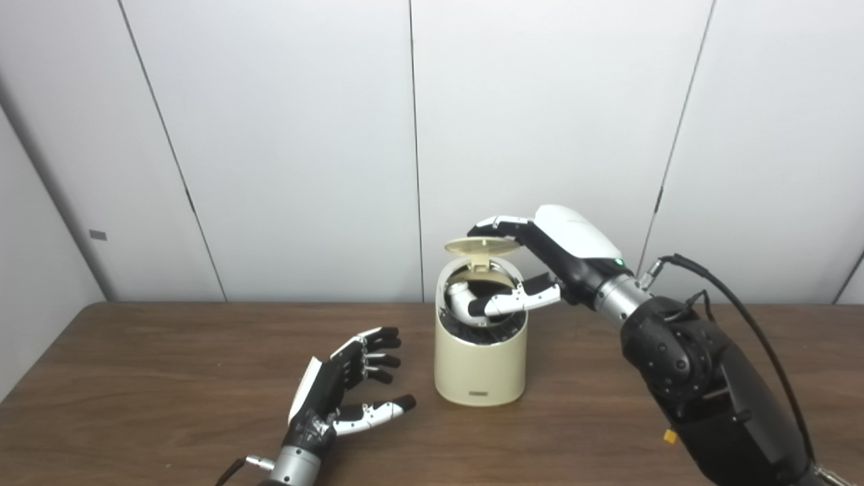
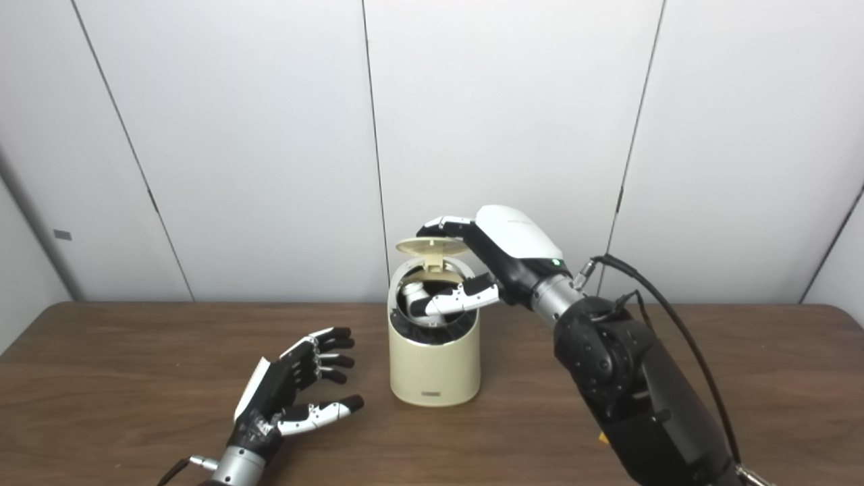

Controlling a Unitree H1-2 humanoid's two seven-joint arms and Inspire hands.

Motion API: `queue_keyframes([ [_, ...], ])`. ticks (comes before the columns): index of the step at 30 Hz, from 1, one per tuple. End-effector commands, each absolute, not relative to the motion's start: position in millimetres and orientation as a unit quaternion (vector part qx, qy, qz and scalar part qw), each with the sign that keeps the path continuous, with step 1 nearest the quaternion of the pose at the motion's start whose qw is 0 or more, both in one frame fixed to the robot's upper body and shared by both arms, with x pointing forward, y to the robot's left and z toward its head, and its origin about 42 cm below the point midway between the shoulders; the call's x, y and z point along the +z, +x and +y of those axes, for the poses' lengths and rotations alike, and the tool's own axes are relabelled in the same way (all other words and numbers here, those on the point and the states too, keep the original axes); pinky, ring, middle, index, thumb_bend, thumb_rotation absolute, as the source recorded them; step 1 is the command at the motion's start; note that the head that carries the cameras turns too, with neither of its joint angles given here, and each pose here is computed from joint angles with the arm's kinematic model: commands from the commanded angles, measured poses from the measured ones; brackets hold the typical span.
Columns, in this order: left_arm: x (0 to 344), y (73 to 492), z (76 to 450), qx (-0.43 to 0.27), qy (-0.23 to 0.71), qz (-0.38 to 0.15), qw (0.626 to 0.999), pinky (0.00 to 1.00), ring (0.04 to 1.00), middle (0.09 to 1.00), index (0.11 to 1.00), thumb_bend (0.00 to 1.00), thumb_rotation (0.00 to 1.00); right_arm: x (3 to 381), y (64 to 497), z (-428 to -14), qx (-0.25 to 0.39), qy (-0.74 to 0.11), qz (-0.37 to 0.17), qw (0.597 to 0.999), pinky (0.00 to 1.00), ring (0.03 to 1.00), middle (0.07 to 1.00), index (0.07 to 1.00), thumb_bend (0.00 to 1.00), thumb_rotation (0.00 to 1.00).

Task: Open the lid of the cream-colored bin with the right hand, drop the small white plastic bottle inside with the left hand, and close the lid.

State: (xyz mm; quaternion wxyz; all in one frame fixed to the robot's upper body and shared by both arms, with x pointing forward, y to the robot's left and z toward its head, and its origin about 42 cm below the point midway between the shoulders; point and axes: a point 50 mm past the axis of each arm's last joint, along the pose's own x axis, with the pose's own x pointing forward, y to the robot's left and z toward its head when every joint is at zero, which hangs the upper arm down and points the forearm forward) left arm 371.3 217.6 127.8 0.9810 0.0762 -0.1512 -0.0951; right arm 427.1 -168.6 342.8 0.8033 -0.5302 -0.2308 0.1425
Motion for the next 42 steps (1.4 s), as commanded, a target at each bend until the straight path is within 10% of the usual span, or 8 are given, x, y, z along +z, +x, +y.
queue_keyframes([
  [1, 131, 370, 211, -0.089, 0.066, -0.165, 0.980, 0.60, 0.684, 0.772, 0.799, 0.67, 0.00, 369, 422, -168, 0.130, -0.533, -0.277, 0.789, 0.75, 0.823, 0.780, 0.754, 0.68, 0.54],
  [42, 133, 368, 209, -0.078, 0.064, -0.165, 0.981, 0.59, 0.685, 0.767, 0.792, 0.67, 0.00, 358, 409, -158, 0.200, -0.604, -0.255, 0.728, 0.87, 0.897, 0.780, 0.768, 0.69, 0.54],
])
